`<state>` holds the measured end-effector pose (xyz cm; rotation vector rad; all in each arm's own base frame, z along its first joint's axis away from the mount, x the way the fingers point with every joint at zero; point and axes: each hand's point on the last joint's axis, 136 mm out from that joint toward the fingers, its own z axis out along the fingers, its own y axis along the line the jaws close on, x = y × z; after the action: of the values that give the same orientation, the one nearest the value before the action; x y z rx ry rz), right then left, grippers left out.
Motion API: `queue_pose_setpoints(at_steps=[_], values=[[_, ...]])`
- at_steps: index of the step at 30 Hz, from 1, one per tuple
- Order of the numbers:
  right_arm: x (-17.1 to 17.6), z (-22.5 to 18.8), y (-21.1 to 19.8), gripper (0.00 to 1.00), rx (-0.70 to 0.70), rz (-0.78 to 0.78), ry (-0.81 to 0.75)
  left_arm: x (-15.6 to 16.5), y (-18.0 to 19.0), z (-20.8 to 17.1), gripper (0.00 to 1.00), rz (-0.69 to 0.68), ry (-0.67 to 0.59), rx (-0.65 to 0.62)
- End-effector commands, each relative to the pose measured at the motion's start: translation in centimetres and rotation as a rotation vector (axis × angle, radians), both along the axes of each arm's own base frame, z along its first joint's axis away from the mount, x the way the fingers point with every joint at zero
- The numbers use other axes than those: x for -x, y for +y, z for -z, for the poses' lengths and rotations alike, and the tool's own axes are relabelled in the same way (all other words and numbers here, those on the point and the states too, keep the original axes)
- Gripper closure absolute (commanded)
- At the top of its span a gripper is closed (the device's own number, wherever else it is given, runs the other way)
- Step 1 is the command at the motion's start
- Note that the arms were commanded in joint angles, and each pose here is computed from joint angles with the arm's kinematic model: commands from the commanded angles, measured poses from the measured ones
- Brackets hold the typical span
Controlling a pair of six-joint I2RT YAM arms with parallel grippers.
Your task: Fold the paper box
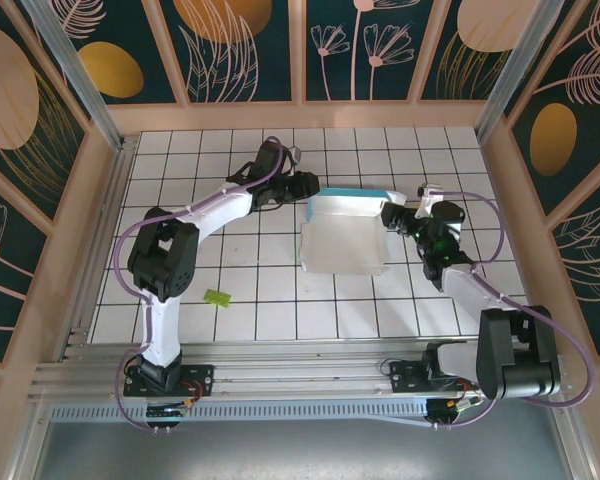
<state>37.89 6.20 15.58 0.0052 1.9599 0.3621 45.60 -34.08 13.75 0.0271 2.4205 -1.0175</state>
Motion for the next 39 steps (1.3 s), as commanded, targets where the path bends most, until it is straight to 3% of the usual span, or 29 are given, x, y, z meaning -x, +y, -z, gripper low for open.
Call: queue_pose_setpoints(at_steps=[1,10,16,18,22,25,34,39], values=[[0.2,2.6,-1.0,0.16,0.175,-0.049,0.035,0.5,0.0,1.6,0.62,0.016,0.047,-0.044],[-2.8,5.8,-2.3,0.20,0.328,-0.092,0.118,0.6,-0.3,1.8,0.62,0.021,0.057,-0.033],[-5.3,5.9,-2.6,0.22,0.316,-0.121,0.131,0.5,-0.2,1.8,0.62,0.023,0.050,-0.044],[-5.9,6.2,-2.1,0.29,0.308,-0.155,0.139,0.5,-0.2,1.6,0.62,0.025,0.047,-0.039],[-5.7,6.7,0.8,0.59,0.222,-0.309,0.153,0.6,-0.2,1.8,0.62,0.028,0.051,-0.040],[-5.7,7.5,0.6,0.71,0.188,-0.282,0.187,0.7,-0.1,2.1,0.62,0.027,0.057,-0.045],[-4.8,7.3,1.3,0.91,0.037,-0.248,0.236,0.9,-0.4,2.1,0.61,0.043,0.063,-0.031],[-4.7,6.8,2.2,0.94,-0.030,-0.250,0.295,1.0,-0.4,2.3,0.61,0.043,0.066,-0.033]])
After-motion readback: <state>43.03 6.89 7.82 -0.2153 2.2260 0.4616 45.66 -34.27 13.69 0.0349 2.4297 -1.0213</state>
